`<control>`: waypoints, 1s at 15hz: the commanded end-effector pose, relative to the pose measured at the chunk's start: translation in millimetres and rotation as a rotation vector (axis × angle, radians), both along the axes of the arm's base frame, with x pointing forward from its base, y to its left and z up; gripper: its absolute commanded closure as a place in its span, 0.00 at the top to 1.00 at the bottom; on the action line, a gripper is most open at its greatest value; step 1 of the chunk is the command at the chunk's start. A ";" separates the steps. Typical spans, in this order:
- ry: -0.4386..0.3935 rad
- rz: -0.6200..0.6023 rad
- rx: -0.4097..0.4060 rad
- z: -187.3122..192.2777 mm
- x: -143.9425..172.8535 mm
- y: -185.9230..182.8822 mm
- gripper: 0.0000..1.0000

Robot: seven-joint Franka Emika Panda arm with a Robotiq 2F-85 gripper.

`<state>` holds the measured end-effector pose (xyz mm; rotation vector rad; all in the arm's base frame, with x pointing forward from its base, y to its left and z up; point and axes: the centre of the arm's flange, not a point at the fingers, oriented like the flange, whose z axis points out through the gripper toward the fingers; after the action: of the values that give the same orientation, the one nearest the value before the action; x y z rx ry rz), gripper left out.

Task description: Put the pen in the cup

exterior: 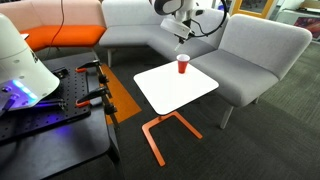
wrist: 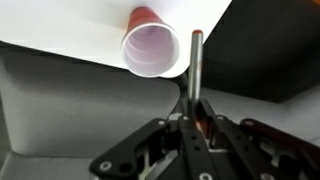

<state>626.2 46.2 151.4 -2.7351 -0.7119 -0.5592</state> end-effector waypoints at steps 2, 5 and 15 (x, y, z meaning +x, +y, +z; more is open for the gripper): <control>-0.137 0.121 0.147 -2.1 19.2 -9.9 0.04; -0.237 0.200 0.213 -2.2 32.1 -26.0 0.04; -0.389 0.322 0.492 -60.6 36.0 -46.8 0.04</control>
<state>658.0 4.0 100.3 -2.1287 -0.9297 -1.0163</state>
